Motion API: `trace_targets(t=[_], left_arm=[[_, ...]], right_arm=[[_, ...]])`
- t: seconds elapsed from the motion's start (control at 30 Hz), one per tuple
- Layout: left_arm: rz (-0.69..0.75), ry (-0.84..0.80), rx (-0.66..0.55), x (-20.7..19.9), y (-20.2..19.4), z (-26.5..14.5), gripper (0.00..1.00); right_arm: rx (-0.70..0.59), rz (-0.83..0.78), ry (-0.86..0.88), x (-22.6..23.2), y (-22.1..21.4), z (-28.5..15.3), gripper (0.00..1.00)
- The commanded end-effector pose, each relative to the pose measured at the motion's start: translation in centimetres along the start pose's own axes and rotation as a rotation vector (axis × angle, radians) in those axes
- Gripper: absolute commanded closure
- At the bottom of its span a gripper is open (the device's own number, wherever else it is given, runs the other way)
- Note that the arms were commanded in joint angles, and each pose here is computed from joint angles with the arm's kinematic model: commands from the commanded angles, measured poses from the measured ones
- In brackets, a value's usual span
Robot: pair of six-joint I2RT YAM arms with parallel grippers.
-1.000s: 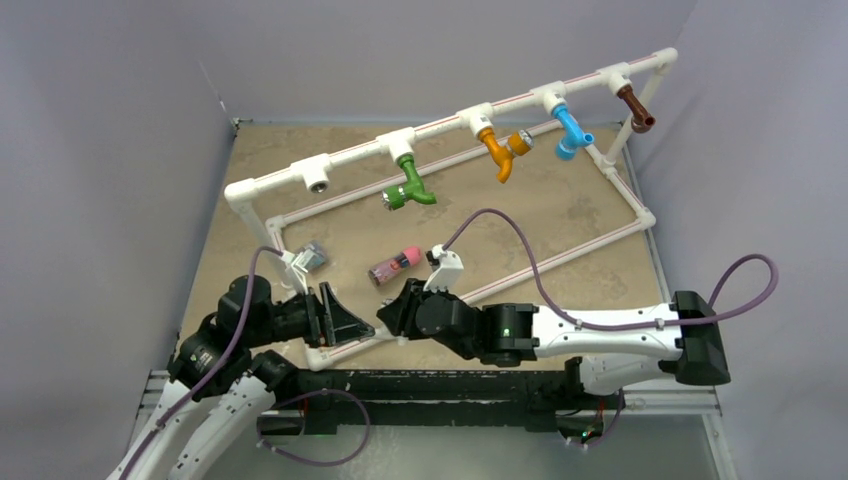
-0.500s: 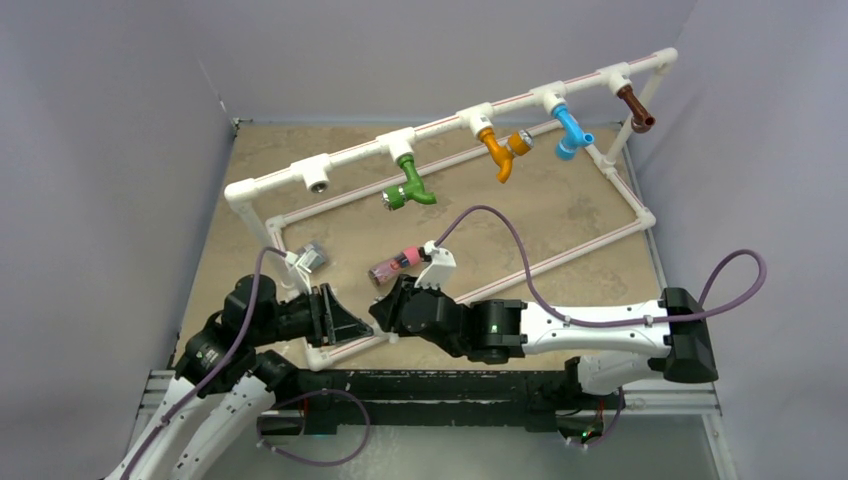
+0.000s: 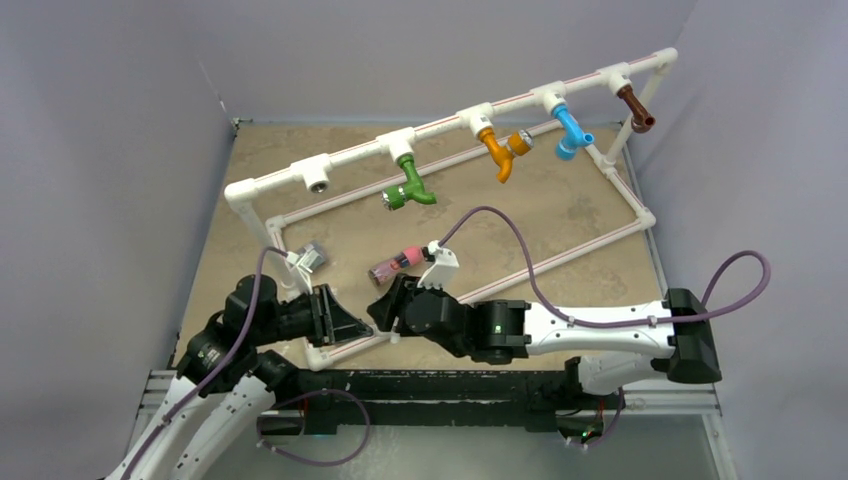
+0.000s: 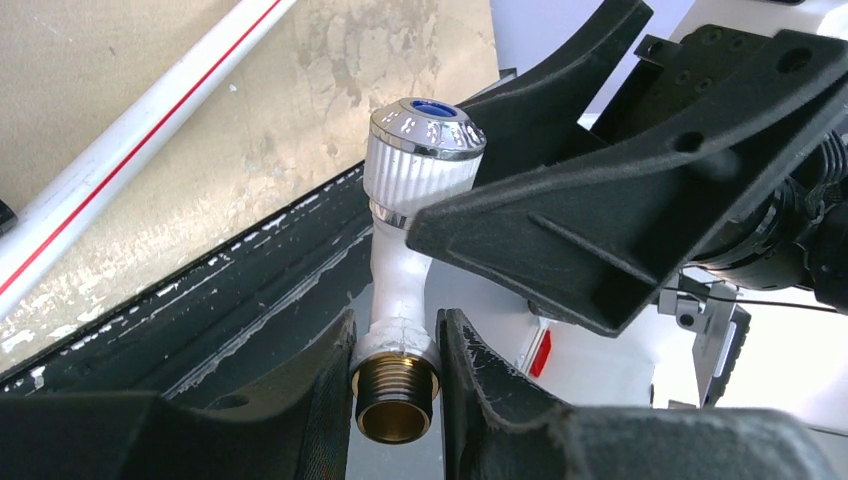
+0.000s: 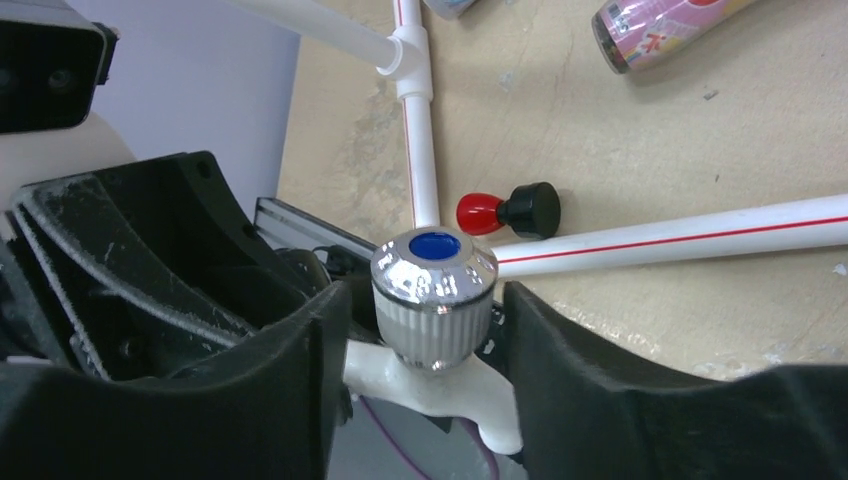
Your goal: Install the water faucets
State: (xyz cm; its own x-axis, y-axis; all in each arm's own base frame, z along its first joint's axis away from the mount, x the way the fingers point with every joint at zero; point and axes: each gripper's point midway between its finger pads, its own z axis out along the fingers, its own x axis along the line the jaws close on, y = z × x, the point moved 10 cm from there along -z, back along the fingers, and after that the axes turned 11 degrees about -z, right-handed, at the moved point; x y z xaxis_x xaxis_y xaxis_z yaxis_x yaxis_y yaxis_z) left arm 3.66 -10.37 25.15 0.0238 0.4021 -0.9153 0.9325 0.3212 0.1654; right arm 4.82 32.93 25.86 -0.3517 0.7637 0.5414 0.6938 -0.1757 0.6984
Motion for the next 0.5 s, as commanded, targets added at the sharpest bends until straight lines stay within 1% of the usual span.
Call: trace_targets(t=[0.0, 0.07, 0.17, 0.3, 0.37, 0.47], left_arm=[[0.030, -0.074, -0.028, -0.6, 0.2, -0.1, 1.00], [0.019, -0.095, -0.026, -0.5, 0.0, -0.1, 1.00], [-0.002, -0.128, -0.014, -0.2, -0.3, 0.0, 1.00], [-0.004, -0.194, -0.010, -0.3, -0.5, 0.0, 1.00], [0.010, -0.244, -0.013, -0.6, -0.6, -0.2, 1.00], [0.033, -0.310, -0.013, -1.3, -0.6, -0.5, 1.00]], right_arm=[[-0.061, 0.086, 0.080, 0.3, 1.4, -1.8, 0.31], [-0.043, 0.089, 0.094, -0.4, 1.3, -2.4, 0.22], [-0.059, 0.088, 0.119, -1.2, 1.8, -3.7, 0.16], [-0.026, 0.060, 0.274, -2.6, 1.5, -6.1, 0.15], [-0.051, 0.037, 0.403, -2.8, 2.2, -7.8, 0.15], [-0.052, -0.043, 0.524, -3.1, 2.6, -9.6, 0.16]])
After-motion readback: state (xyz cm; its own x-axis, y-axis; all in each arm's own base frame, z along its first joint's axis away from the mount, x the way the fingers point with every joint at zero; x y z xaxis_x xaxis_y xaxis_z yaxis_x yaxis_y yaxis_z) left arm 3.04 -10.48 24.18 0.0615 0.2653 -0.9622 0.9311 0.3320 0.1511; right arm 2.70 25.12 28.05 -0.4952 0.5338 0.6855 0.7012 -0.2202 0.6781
